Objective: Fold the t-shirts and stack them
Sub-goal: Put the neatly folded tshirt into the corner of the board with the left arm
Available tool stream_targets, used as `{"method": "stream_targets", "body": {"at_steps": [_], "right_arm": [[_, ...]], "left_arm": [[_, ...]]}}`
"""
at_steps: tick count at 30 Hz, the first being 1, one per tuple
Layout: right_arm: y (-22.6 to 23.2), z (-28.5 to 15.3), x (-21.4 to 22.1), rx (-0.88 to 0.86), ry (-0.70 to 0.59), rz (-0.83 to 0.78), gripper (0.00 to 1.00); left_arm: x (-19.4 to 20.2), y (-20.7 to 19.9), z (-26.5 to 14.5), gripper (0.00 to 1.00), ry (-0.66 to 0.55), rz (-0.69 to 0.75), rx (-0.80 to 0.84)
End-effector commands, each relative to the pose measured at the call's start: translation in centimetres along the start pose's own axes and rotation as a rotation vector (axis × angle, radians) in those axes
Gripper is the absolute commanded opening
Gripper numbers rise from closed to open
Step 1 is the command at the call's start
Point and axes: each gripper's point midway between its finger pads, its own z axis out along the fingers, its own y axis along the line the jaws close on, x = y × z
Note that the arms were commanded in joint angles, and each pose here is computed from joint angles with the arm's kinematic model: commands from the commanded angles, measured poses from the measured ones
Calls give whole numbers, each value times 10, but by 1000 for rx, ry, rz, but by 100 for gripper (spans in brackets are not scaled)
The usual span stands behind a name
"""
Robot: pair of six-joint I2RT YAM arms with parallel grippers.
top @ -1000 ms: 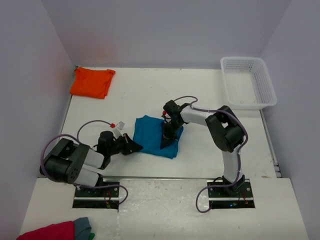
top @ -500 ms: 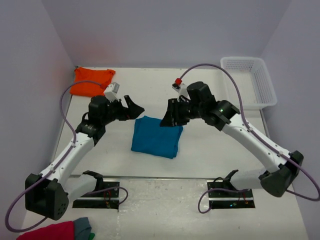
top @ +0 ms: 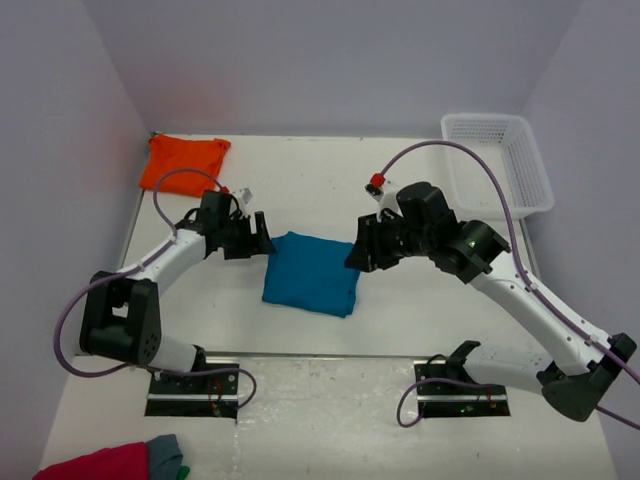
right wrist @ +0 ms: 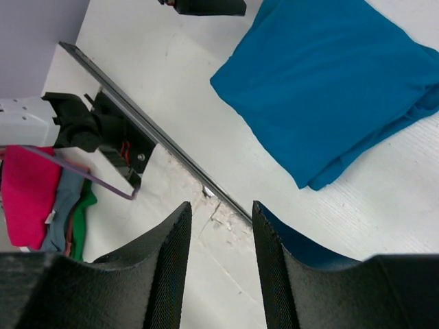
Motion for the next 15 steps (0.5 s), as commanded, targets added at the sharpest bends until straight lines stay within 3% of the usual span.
{"method": "stream_targets", "body": {"at_steps": [1, 15], "right_arm": [[-9, -6, 6, 28, -14, -50, 42], [5, -37, 2, -51, -134, -93, 42]], "left_arm": [[-11, 10, -3, 79, -7, 42, -59], [9, 13, 28, 76, 197, 26, -13]]}}
